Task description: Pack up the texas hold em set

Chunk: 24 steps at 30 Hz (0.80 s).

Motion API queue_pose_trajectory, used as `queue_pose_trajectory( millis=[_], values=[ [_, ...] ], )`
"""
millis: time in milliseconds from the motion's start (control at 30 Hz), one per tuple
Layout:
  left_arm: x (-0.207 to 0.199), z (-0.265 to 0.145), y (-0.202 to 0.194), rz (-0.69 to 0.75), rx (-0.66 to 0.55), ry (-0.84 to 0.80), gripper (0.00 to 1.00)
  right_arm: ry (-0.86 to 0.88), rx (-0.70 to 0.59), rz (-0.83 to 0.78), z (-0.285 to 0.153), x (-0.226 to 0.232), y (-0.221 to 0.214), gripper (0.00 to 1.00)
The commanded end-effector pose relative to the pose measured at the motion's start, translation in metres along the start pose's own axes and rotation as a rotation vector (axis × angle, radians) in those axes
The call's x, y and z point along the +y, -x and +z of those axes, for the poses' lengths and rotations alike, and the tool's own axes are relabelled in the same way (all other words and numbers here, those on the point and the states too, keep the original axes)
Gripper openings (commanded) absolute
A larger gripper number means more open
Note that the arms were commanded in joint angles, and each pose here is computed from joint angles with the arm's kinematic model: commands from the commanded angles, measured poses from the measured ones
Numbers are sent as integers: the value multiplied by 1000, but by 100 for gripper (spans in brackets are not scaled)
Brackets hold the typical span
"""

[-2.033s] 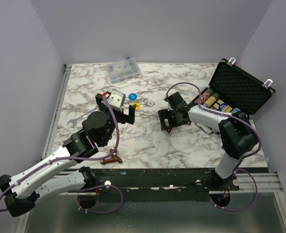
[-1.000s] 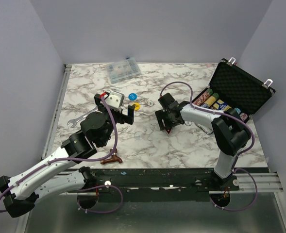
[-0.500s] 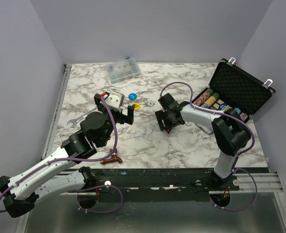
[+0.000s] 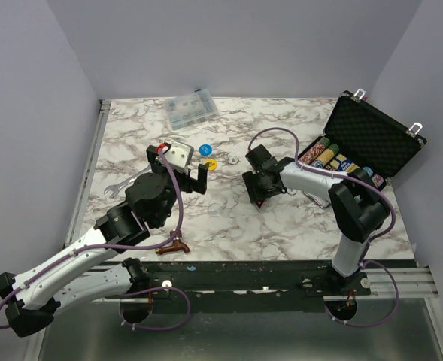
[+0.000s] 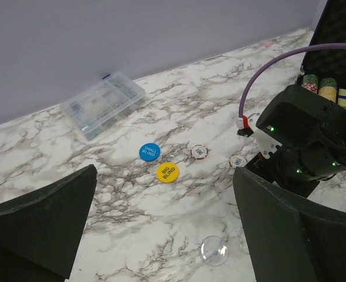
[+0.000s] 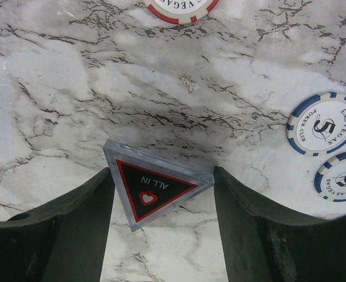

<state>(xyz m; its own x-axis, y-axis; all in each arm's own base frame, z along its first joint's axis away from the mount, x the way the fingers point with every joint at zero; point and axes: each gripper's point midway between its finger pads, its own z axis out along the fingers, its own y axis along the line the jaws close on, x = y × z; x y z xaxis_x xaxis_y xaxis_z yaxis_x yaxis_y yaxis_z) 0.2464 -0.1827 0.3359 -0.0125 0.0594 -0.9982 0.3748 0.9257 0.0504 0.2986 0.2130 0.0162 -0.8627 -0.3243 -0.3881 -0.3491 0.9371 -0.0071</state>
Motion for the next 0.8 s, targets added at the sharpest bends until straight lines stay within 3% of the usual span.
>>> queue_pose_trajectory(
  millis=[0, 267, 400, 567, 733, 767],
  values=[
    [-2, -2, 13, -22, -21, -15, 99, -41, 141, -6, 6, -8, -44, 62],
    [-4, -2, 12, -22, -15, -27, 99, -63, -7, 89, -4, -7, -8, 43],
    [-1, -2, 13, -19, -18, -15, 99, -104, -54, 115, -13, -13, 8, 27],
    [-2, -6, 18, -34, -29, -32, 99, -134, -124, 127, -26, -20, 25, 22],
    [-4, -9, 21, -45, -32, -51, 99, -173, -202, 183, -46, -35, 40, 1],
    [-4, -9, 22, -48, -33, -53, 99, -176, -216, 205, -49, -40, 42, 1]
  ],
)
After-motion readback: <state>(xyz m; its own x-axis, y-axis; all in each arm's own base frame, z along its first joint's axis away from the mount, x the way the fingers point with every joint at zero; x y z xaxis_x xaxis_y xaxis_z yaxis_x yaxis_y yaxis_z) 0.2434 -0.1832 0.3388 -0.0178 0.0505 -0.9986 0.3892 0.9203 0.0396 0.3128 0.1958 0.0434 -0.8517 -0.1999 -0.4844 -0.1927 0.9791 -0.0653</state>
